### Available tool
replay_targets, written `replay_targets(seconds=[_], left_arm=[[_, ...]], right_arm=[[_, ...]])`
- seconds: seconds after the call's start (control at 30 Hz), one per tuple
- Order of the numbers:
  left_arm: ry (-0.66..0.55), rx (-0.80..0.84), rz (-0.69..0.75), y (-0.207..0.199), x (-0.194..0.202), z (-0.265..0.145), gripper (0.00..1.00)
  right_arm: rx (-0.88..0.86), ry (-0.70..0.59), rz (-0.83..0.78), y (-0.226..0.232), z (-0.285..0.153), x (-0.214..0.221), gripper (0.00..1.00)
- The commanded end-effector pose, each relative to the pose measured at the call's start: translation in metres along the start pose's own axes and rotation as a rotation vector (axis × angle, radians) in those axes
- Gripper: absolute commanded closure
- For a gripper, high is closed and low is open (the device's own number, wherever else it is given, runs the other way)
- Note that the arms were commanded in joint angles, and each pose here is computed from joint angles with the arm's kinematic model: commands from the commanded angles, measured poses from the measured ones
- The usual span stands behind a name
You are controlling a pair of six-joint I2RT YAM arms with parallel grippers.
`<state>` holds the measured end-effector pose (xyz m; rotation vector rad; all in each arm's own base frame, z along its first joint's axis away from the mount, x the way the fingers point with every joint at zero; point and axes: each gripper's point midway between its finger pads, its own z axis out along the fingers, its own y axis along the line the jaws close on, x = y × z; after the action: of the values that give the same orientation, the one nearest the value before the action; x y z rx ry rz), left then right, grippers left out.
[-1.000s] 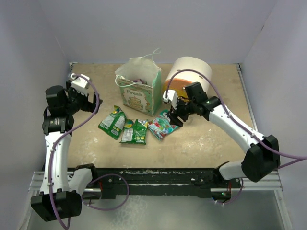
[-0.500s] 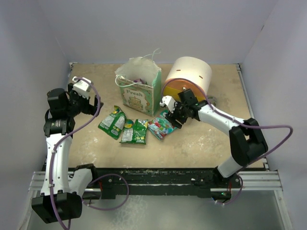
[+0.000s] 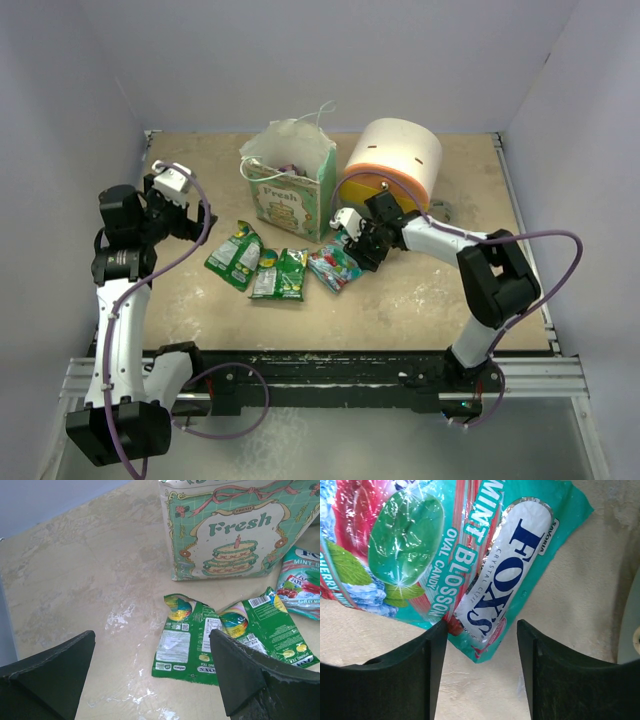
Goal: Place the snacks into the paper bag
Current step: Pick up the snack from the center of the board.
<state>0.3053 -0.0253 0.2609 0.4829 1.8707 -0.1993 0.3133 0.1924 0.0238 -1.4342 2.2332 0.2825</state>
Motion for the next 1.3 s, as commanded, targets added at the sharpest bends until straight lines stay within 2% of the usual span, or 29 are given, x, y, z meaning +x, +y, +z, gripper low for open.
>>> replay_targets(seconds=[0.0,0.07,0.23,0.4,1.03,1.27], left_arm=[[-0.043,0.007,0.041,0.001,-0.008,0.0,0.01],[-0.043,0.003,0.041,0.001,-0.007,0.0,0.01],[-0.047,0.0,0.036,0.002,-0.007,0.0,0.01],[-0.051,0.001,0.036,0.001,-0.009,0.0,0.01],[-0.055,-0.014,0.012,0.007,-0.014,0.004,0.01],[-0.055,-0.019,0.013,0.007,-0.014,0.003,0.01]], right_arm=[[-0.077,-0.019,-0.001,0.012,0.003,-0.005,0.43],[-0.1,-0.025,0.008,0.016,0.003,-0.006,0.5],[-0.114,-0.052,0.019,0.019,-0.01,-0.016,0.8],[-0.071,-0.074,0.009,0.015,-0.035,-0.026,1.0],[0.164,-0.347,-0.147,-0.001,-0.188,-0.088,1.0],[0.315,-0.457,-0.182,-0.012,-0.254,-0.114,1.0]])
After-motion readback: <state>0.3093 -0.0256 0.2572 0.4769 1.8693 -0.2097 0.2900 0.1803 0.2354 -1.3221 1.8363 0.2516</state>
